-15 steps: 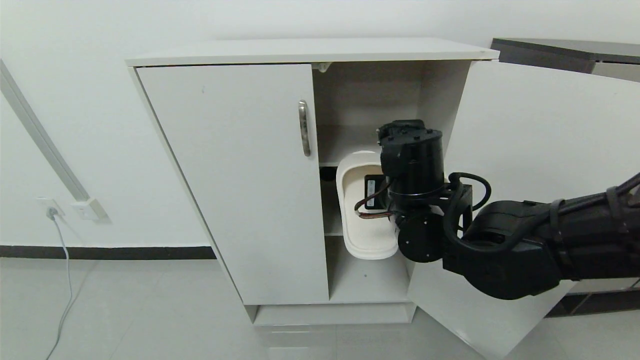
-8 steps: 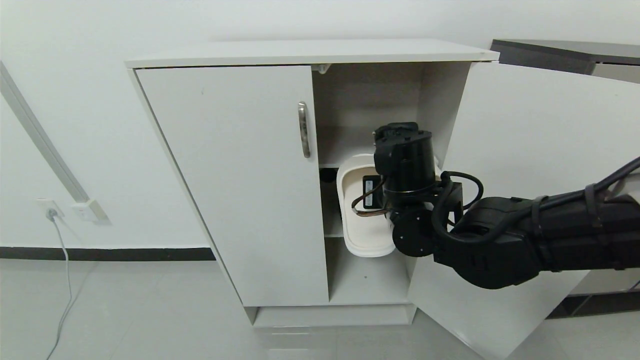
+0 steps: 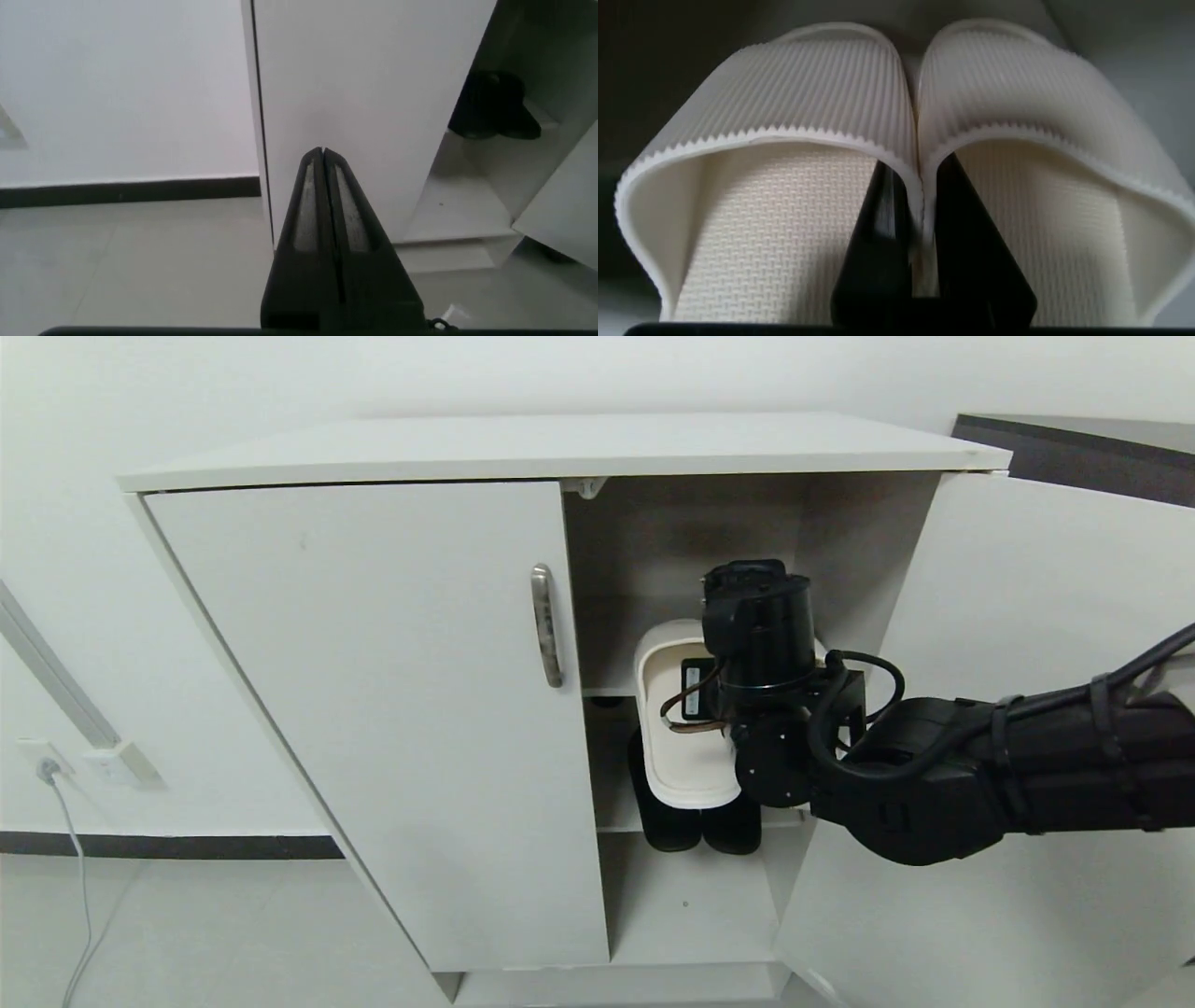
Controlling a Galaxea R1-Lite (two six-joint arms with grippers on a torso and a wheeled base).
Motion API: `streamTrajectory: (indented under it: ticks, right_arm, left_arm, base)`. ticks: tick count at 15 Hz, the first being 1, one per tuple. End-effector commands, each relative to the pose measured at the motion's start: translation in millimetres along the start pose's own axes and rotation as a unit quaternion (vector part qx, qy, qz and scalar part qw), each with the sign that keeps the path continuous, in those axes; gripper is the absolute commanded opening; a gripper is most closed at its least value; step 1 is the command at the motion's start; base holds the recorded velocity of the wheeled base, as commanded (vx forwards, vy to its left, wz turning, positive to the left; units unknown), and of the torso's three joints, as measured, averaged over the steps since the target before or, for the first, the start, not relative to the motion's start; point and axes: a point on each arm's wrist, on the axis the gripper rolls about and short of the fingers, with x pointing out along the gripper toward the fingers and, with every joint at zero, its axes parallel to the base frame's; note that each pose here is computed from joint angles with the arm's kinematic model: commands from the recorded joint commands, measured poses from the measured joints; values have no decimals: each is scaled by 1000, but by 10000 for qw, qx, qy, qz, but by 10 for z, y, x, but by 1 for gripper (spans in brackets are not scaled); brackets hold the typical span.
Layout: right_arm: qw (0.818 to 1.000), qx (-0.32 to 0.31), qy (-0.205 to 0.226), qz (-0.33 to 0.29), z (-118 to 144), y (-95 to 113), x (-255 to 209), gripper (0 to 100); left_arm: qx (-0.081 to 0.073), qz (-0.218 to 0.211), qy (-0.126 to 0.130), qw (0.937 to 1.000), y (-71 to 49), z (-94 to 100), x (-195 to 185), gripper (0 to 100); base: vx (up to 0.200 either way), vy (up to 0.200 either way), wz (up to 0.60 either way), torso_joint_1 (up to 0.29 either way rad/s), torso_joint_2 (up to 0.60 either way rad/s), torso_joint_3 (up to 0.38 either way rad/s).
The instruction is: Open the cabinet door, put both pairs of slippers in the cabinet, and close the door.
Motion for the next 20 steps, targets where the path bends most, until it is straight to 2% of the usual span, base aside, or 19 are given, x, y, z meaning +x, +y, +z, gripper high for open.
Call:
streamTrajectory:
  ticks: [1,3,14,20]
  right_arm:
    - [10000,-2,3,15,0,4,-6,0]
    - [10000,-32,23,4,-26,15,16,0]
    - [9999,9,131,41,160,12,500,0]
    - [9999,82,63,69,191,35,576,0]
  left_arm:
    - [-1,-3,-1,10000,0,0,0,0]
    - [-1,-3,-1,10000,0,0,0,0]
    - [-8,-3,-1,10000,0,0,0,0]
    - [-8,4,-1,10000,0,0,0,0]
  base:
    - [200,0,0,2,2,2]
    - [200,0,0,2,0,2]
    - [0,0,0,0,0,0]
    - [0,0,0,0,0,0]
